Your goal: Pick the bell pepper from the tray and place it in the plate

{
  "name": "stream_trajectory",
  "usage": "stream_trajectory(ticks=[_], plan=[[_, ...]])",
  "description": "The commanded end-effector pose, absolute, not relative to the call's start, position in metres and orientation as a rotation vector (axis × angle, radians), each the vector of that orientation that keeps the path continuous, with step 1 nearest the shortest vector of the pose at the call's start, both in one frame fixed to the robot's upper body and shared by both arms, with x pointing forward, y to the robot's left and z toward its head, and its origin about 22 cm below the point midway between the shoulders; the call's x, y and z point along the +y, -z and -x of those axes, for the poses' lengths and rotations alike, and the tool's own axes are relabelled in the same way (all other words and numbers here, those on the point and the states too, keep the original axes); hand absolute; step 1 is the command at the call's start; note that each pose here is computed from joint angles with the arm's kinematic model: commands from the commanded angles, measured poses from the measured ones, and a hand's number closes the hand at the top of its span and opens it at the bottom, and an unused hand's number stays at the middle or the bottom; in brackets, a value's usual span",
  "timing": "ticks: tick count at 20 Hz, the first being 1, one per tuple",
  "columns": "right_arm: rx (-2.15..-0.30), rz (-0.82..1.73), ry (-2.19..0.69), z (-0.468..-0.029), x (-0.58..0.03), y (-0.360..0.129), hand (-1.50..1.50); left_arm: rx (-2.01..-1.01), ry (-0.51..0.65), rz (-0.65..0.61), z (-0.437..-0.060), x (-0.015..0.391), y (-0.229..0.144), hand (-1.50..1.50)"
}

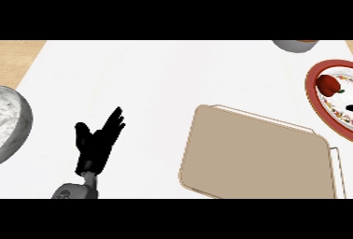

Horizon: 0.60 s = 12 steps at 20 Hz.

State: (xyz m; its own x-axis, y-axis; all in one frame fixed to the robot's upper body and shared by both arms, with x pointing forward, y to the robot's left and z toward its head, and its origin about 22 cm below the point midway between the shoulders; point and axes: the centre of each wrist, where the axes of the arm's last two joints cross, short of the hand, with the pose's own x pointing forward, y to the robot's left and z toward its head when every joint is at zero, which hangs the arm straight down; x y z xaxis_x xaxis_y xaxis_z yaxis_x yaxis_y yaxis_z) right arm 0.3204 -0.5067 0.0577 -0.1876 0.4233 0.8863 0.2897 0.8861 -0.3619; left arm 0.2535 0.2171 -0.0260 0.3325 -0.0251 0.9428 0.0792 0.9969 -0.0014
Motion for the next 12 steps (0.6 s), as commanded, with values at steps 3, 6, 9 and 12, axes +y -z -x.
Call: stream_trajectory(ticks=[3, 6, 9, 12], plan=[[-1.777, 0.402, -0.057, -0.291, -0.541, -0.072, -1.50, -1.241, 0.066, 0.063, -0.254, 0.217, 0.022, 0.00], [-1.768, 0.283, -0.059, -0.274, -0.556, -0.073, -1.50, -1.220, 0.048, 0.027, -0.250, 0.227, 0.027, 0.00], [-1.754, 0.256, -0.132, -0.260, -0.565, -0.073, -1.50, -1.218, 0.053, 0.032, -0.249, 0.216, 0.028, 0.00], [-1.741, 0.223, -0.163, -0.249, -0.578, -0.085, -1.50, -1.202, 0.035, 0.025, -0.243, 0.235, 0.031, 0.00]])
